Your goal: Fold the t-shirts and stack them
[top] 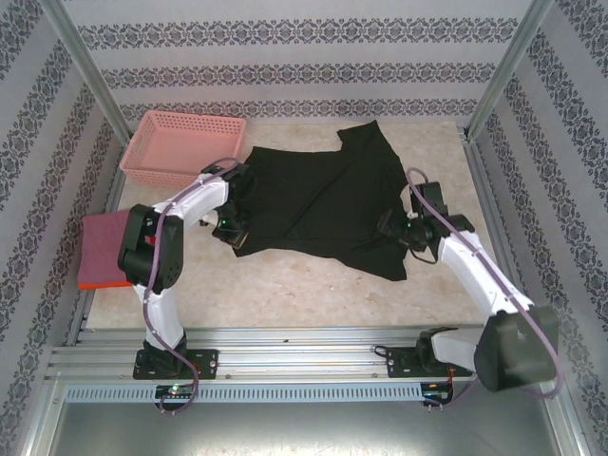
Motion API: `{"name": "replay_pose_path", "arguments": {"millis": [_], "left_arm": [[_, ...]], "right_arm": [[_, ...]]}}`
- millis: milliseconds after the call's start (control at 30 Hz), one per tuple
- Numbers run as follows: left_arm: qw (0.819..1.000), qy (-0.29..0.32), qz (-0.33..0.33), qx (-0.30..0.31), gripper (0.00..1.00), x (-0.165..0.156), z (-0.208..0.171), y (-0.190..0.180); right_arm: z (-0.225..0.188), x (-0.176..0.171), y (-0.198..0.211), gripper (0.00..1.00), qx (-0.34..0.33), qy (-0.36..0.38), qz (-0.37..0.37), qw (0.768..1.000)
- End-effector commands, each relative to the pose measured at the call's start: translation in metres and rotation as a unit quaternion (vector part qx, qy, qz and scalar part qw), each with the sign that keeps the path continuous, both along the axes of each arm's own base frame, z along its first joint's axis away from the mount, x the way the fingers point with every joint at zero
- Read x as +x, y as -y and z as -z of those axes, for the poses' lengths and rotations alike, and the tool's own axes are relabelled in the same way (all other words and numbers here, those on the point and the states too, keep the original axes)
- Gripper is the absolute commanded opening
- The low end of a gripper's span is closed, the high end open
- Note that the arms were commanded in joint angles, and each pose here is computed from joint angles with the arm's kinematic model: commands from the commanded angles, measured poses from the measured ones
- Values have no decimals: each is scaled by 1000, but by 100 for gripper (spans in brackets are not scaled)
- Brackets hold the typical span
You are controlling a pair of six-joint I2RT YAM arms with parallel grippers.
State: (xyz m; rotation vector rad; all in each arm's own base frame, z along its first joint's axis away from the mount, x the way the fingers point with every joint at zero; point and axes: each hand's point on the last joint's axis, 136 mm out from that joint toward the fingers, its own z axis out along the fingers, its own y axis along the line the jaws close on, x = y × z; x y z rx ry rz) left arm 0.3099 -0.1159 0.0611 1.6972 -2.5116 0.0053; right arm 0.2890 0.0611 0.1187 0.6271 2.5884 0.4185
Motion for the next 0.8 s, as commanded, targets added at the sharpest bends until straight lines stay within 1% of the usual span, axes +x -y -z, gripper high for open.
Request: {"name": "replay_pose_path", "arguments": {"millis": [0, 67, 133, 200, 300, 367, 467, 533, 567, 633, 700, 767], "left_arm": [[1000, -11, -8, -1, 0, -25, -7, -5], [1000, -15, -11, 1, 0, -35, -5, -7], [1000, -16, -13, 2, 0, -40, -2, -9], [1000, -19, -13, 1, 0, -42, 1, -8], [1000, -19, -10, 1, 0, -38, 3, -7], [1000, -16, -8, 4, 0, -36, 4, -7], [1000, -13, -7, 5, 0, -33, 5, -7], [1000, -11, -3, 3, 0, -31, 5, -6], [1000, -12, -2, 4, 0, -31, 6, -7], [1000, -12, 0, 4, 0, -31, 7, -7], [1000, -12, 1, 3, 0, -31, 6, -7], [1000, -12, 3, 4, 0, -31, 5, -7]], "right_arm": [[31, -48, 15, 61, -4, -71, 40, 997], [42, -62, 17, 61, 3, -85, 49, 995], [53, -67, 16, 61, 15, -92, 54, 994], [62, -66, 11, 64, 30, -100, 50, 993], [74, -61, -1, 65, 54, -112, 30, 992], [83, -60, -5, 64, 62, -120, 21, 991], [88, -59, -12, 57, 74, -126, 5, 989], [87, -59, -17, 48, 87, -127, -4, 988], [86, -60, -18, 40, 91, -127, -6, 988], [80, -58, -20, 16, 96, -122, -8, 988], [71, -58, -20, 0, 98, -117, -10, 988], [59, -58, -20, 0, 101, -113, -8, 988]]}}
